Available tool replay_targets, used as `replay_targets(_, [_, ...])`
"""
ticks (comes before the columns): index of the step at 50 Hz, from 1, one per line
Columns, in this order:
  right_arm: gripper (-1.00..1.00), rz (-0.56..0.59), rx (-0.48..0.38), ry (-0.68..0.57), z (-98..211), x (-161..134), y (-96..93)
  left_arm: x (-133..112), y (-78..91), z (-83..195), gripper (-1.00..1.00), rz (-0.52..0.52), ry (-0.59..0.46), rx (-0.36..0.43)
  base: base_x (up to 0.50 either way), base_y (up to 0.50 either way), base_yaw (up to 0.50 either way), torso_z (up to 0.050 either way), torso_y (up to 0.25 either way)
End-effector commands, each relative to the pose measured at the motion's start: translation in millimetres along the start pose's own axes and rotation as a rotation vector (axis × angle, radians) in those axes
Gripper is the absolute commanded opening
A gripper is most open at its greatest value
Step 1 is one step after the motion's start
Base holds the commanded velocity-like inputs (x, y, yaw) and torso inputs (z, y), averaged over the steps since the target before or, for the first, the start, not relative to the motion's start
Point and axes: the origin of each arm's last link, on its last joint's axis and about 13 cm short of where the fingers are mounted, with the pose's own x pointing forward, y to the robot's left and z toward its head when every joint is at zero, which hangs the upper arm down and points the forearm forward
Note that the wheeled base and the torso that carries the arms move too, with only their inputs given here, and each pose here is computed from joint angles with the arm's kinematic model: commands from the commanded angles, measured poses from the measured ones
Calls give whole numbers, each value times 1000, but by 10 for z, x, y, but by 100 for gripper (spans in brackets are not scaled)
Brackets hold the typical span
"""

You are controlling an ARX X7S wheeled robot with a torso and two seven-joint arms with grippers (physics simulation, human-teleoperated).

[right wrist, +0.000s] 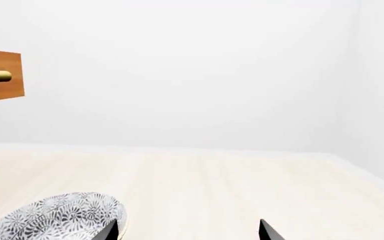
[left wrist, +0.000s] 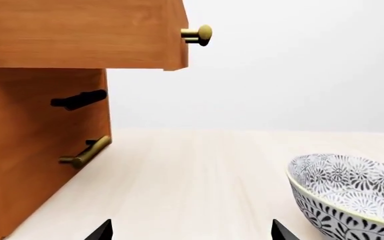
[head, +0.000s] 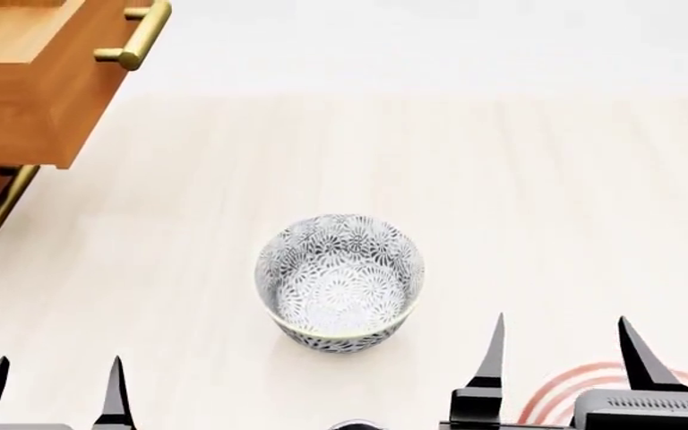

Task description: Put the bowl on the plate.

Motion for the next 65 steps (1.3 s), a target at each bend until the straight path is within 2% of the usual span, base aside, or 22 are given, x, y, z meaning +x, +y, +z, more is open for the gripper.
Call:
replay_targets(1, [100,-2,4,2,-10,-5,-1,-3,-1,2,100,0,-1,1,172,0,0,0,0])
replay_targets(22, [100,-38,-10,39,-3,33,12,-4,17,10,100,12,-2,-1,84,0,0,0,0])
replay_targets(29, [100,-15,-87,122,31,118,30,6,34,-9,100,21,5,3,0,0,0,0,0])
replay_targets(33, [100,24,-98,123,155,194,32,3,62,-13,100,33,7,2,0,0,0,0,0])
replay_targets(37, [100,86,-63,120,269,251,54,-1,79,-2,100,44,5,0,0,0,0,0,0])
replay_targets(44, [100,197,-91,127,504,434,131,-2,110,-3,100,57,4,-3,0,0,0,0,0])
replay_targets(46, [100,212,-84,125,575,477,134,-1,116,-6,100,60,4,-4,0,0,0,0,0])
replay_targets(48, [100,282,-42,126,670,541,144,3,124,-4,100,64,3,-6,0,0,0,0,0])
replay_targets(51, [100,307,-52,142,727,596,153,6,125,2,100,65,1,-6,0,0,0,0,0])
replay_targets(52, [100,353,-39,146,765,633,164,8,127,11,100,66,0,-7,0,0,0,0,0])
replay_targets(53, [100,353,-33,152,779,655,163,8,127,16,100,66,-1,-7,0,0,0,0,0])
replay_targets(55, [100,394,-50,160,817,700,165,10,131,11,100,68,-3,-8,0,0,0,0,0])
replay_targets(57, [100,414,-31,164,869,752,165,11,133,19,100,70,-4,-8,0,0,0,0,0])
replay_targets(65, [100,479,-91,192,1017,924,163,20,143,28,100,78,-7,-6,0,0,0,0,0])
